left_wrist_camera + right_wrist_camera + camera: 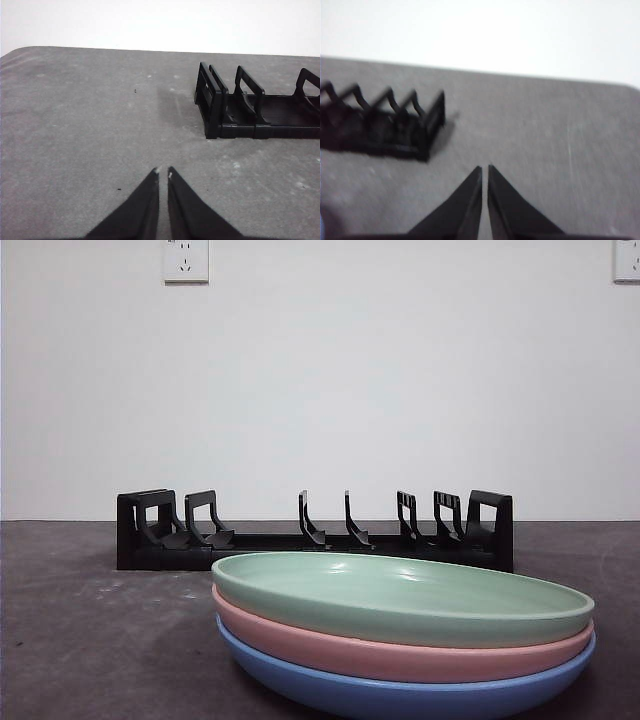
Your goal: Place the plate
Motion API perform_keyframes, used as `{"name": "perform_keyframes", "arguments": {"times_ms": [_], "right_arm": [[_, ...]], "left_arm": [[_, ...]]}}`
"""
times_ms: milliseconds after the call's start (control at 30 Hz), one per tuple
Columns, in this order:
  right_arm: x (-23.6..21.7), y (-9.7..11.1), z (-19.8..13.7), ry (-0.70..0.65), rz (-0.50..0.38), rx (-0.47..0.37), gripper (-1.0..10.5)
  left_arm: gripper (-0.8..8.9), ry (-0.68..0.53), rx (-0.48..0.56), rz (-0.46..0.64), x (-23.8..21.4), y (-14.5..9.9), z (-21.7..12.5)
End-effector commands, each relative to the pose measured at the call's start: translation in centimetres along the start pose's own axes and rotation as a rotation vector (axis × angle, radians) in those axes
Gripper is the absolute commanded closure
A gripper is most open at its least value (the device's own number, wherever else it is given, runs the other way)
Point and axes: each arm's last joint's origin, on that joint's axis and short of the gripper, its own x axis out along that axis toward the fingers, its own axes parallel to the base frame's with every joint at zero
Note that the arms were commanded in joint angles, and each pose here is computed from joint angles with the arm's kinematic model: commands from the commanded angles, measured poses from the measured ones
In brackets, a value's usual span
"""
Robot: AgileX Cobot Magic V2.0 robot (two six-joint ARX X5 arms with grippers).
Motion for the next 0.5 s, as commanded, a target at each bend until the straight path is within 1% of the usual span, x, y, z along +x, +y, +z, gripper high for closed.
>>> {"name": "perform_keyframes", "arguments": {"times_ms": [33, 300, 367, 500], "right_arm": [[0.1, -0.2, -1.2, -0.009, -0.026, -0.001, 9.3], [1.0, -0.4, -4.3, 0.038, -0.056, 0.076, 9.3], [1.3, -0.4, -5.0, 0.047, -0.055, 0.081, 9.3], [1.5, -0.4, -5.3, 0.027, -0.046, 0.08, 9.3]], "left_arm": [[7.87, 0.023, -0.001, 0.004, 0.2, 0.0, -0.7], [7.87, 0.023, -0.001, 0.004, 0.2, 0.0, -0.7], [7.87, 0.023, -0.001, 0.004, 0.2, 0.0, -0.7], [7.87, 0.023, -0.001, 0.004, 0.2, 0.0, -0.7]]}}
